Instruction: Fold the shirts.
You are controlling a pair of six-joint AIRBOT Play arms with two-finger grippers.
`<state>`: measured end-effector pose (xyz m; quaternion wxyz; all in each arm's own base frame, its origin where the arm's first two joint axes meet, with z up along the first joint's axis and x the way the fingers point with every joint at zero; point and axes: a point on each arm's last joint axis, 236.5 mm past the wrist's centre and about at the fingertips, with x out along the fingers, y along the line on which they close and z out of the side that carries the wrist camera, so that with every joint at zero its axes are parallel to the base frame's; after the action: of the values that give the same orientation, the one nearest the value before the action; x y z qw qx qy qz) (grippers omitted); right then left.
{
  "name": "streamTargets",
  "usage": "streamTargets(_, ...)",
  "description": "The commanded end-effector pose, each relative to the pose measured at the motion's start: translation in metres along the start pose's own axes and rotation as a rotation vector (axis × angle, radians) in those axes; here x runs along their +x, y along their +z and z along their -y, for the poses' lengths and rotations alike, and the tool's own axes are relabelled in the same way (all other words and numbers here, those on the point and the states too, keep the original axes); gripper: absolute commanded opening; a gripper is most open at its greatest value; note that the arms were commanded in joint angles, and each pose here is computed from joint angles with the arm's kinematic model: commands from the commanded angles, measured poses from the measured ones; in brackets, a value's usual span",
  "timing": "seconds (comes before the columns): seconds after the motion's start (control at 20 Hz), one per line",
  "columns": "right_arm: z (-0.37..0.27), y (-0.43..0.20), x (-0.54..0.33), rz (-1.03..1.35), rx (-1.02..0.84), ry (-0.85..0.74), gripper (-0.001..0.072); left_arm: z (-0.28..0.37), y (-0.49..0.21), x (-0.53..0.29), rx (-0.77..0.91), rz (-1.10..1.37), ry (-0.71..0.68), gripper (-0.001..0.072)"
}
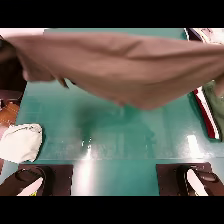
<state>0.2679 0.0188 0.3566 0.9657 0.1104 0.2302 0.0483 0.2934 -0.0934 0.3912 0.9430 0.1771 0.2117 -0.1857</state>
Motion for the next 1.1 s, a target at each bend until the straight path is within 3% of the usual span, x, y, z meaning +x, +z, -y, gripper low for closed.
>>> streamTargets(0.0, -0.009, 0.033, -0.054, 0.133, -0.048, -0.05, 0.0016, -0.009, 0.045, -0.064, -0.035, 0.193, 0.042, 0.003)
streamTargets(0.15, -0.015, 0.039, -0.063, 0.076, -0.078, -0.049, 0.0016, 0.009, 0.061, -0.081, -0.034, 0.265, -0.036, 0.0029)
streamTargets(0.3, 0.0, 0.013, -0.036, -0.155, -0.027, -0.055, 0.0016, 0.022, 0.045, -0.045, -0.042, 0.18, -0.094, 0.0029)
streamTargets(0.65, -0.009, -0.104, 0.111, -0.716, 0.105, 0.197, 0.0016, 0.072, -0.127, 0.122, -0.058, -0.452, -0.285, 0.003)
streamTargets(0.8, -0.012, -0.138, 0.182, -0.729, 0.169, 0.207, 0.0017, 0.089, -0.187, 0.162, -0.073, -0.611, -0.328, 0.003)
streamTargets(1.0, -0.001, -0.141, 0.247, -0.606, 0.203, 0.182, 0.0025, 0.091, -0.196, 0.182, -0.083, -0.611, -0.322, 0.003)
streamTargets(1.05, 0.003, -0.137, 0.255, -0.577, 0.186, 0.181, 0.009, 0.089, -0.193, 0.184, -0.083, -0.597, -0.316, 0.003)
